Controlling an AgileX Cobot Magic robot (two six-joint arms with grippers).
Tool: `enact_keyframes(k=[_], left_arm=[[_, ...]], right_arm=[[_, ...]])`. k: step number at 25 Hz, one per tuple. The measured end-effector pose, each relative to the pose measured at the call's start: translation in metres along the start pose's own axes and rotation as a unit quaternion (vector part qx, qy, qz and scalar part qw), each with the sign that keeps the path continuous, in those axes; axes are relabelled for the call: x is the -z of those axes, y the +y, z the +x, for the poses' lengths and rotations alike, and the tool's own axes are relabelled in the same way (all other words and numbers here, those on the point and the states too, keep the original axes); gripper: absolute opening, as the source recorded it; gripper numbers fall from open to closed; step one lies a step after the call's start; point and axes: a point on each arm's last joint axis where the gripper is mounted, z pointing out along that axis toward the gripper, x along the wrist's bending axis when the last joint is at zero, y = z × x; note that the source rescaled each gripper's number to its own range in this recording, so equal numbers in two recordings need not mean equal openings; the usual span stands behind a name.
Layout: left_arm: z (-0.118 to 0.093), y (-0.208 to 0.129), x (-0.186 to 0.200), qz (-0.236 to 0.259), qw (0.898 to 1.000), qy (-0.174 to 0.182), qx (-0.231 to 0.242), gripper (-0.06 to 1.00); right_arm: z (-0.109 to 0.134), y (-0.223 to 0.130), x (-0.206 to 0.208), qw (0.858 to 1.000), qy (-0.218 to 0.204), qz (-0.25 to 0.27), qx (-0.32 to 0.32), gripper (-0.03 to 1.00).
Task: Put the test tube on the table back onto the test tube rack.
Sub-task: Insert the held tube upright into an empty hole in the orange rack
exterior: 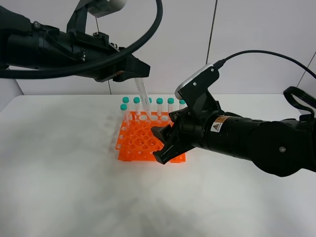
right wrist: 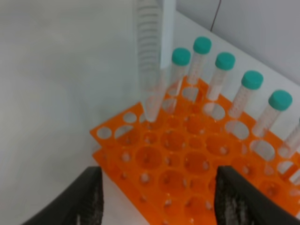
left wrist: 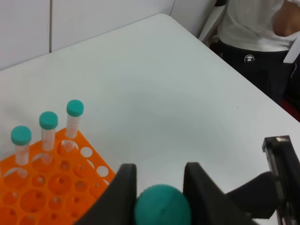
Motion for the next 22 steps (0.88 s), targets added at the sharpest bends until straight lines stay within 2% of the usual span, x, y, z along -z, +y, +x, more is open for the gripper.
enact_keyframes(k=[2,13,17,22], left_arm=[[0.000,0.000,0.000,0.000,1.000,0.000,0.000,0.00],[0.000,0.000,0.000,0.000,1.000,0.000,0.000,0.00],[0.000,0.000,0.000,0.000,1.000,0.000,0.000,0.00],[0.000,0.000,0.000,0.000,1.000,0.000,0.000,0.00]], right_arm=[[-0.007,-0.001,0.002,1.000,-0.008,0.009,-0.015,0.47],[-0.081,-0.018,0.018,0.988,-0.101,0.058,-0.099,0.47],[-0.097,-0.028,0.023,0.983,-0.117,0.082,-0.117,0.47],[-0.111,-0.038,0.028,0.979,-0.122,0.117,-0.111,0.47]])
